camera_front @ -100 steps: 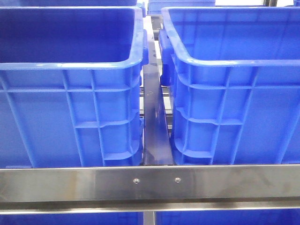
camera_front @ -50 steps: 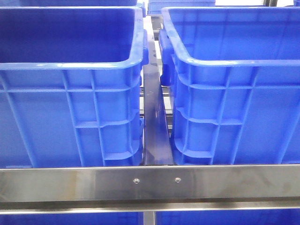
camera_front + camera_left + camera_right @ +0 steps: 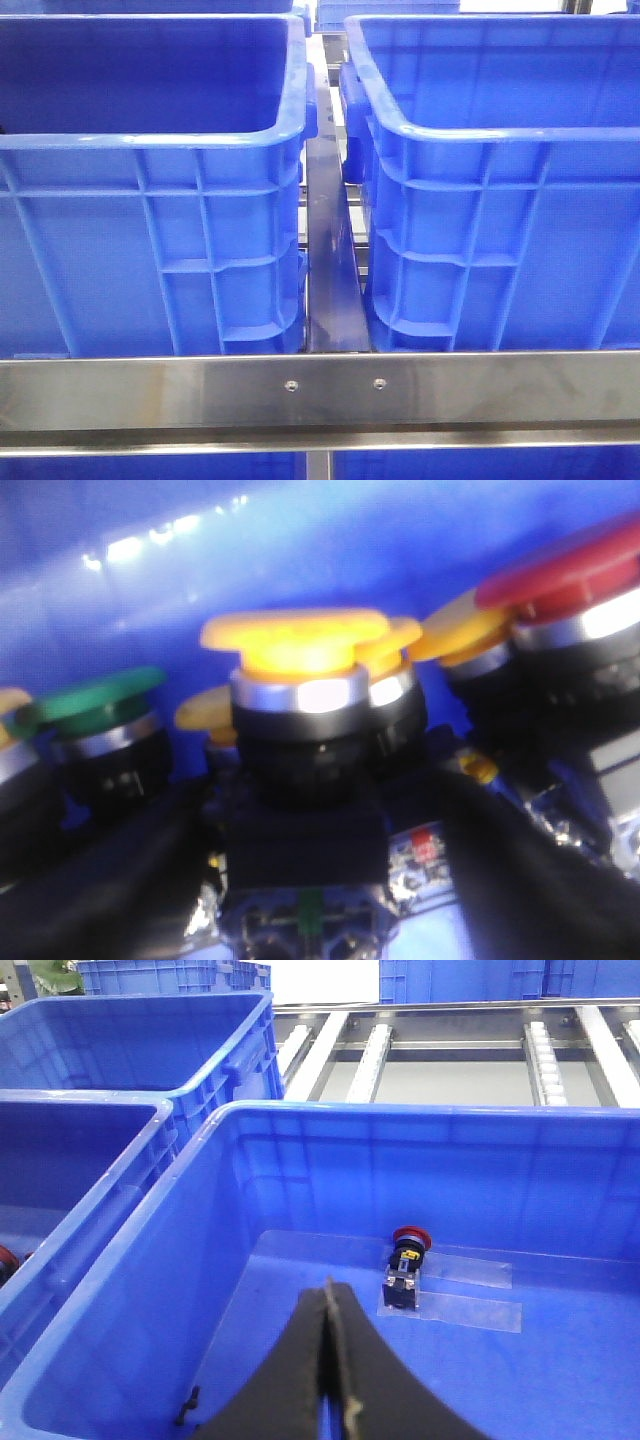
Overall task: Pick red and yellow buttons and place in box
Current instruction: 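Lift the yellow-capped button out of the bin with the left gripper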
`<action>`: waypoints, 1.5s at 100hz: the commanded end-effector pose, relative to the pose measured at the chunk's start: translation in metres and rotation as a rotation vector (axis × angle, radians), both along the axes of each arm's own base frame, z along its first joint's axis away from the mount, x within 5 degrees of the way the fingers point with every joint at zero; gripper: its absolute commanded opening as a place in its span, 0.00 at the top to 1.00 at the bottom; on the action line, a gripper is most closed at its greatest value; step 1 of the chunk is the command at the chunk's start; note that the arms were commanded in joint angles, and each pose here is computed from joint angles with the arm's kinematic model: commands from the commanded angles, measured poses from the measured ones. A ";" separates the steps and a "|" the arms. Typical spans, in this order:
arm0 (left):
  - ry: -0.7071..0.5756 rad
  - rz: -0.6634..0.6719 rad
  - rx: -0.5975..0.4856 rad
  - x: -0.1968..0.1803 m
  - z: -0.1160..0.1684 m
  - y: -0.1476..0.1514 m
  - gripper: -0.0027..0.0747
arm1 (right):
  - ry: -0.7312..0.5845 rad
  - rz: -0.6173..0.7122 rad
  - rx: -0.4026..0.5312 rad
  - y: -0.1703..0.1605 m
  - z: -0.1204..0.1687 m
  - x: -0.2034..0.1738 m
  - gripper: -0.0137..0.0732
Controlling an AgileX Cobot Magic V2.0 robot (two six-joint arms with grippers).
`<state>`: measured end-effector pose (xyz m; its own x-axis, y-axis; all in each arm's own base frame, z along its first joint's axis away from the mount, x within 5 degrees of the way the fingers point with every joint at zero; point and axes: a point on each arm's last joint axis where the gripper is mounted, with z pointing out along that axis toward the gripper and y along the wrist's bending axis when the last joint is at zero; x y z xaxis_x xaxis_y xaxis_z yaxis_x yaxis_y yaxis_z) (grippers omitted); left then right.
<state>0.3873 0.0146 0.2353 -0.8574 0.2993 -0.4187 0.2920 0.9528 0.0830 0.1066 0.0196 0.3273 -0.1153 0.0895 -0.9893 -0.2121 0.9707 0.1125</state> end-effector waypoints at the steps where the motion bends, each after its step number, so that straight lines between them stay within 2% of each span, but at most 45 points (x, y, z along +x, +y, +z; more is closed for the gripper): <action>1: -0.104 0.004 -0.008 0.000 0.029 -0.002 0.64 | -0.049 -0.036 0.012 -0.003 0.011 0.000 0.92; 16: -0.111 0.006 -0.013 -0.001 0.032 -0.003 0.92 | -0.049 -0.036 0.012 -0.003 0.011 0.000 0.92; 25: -0.119 0.010 -0.026 -0.003 0.037 -0.004 0.99 | -0.049 -0.036 0.012 -0.003 0.011 0.000 0.92; 63: -0.193 0.027 -0.106 -0.047 0.079 -0.012 0.99 | -0.049 -0.036 0.012 -0.003 0.011 0.000 0.92; 101: -0.370 0.022 -0.181 -0.151 0.122 -0.023 0.99 | -0.049 -0.036 0.013 -0.003 0.011 0.000 0.92; 122: -0.496 -0.132 -0.270 -0.202 0.156 -0.046 0.99 | -0.043 -0.027 0.013 -0.002 0.010 0.000 0.92; 150: -0.489 -0.373 -0.398 -0.233 0.167 -0.085 0.99 | -0.019 0.010 0.011 0.001 0.008 -0.001 0.92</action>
<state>0.1603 -0.0577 0.3882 -0.4940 0.3090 -0.8127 0.5639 0.8253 -0.0290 0.1057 0.0224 0.3253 -0.1398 0.0834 -0.9867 -0.2412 0.9636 0.1157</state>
